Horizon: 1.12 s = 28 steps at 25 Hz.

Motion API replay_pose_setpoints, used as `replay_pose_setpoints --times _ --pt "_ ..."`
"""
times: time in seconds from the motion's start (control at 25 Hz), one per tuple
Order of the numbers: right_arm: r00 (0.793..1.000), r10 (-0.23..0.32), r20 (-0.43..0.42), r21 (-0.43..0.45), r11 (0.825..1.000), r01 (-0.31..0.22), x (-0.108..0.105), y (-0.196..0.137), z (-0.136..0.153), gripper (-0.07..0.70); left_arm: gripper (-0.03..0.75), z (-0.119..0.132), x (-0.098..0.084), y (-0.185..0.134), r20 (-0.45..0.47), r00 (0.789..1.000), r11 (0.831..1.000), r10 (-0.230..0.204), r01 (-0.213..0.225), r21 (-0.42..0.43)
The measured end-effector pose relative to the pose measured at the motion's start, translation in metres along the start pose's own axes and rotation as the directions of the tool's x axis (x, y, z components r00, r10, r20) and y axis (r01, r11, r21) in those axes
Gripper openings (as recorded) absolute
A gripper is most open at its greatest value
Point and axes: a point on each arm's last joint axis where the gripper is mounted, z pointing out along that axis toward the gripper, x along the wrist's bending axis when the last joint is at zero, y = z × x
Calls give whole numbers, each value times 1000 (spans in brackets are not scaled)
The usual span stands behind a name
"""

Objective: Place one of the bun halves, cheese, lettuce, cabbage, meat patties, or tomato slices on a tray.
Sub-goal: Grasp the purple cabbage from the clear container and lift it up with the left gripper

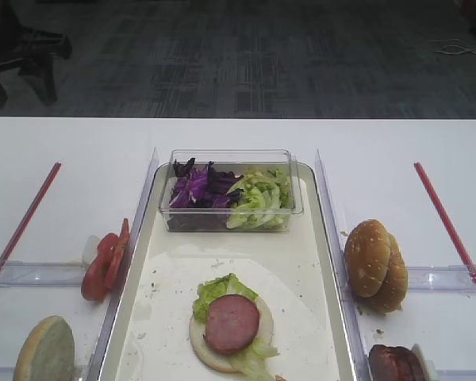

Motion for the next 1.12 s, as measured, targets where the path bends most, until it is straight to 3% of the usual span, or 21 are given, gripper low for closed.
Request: replay_pose_setpoints --times 0.36,0.6,0.88,1.12 --pt "1000 0 0 0 1000 0 0 0 0 7 481 12 -2 3 16 1000 1000 10 -10 27" --pt "1000 0 0 0 1000 0 0 0 0 7 481 13 -15 1 70 998 999 8 -10 35" --pt "1000 0 0 0 1000 0 0 0 0 7 481 17 -65 -7 102 992 996 72 -77 50" --pt "1000 0 0 0 1000 0 0 0 0 7 481 36 -119 -16 132 980 983 150 -163 87"
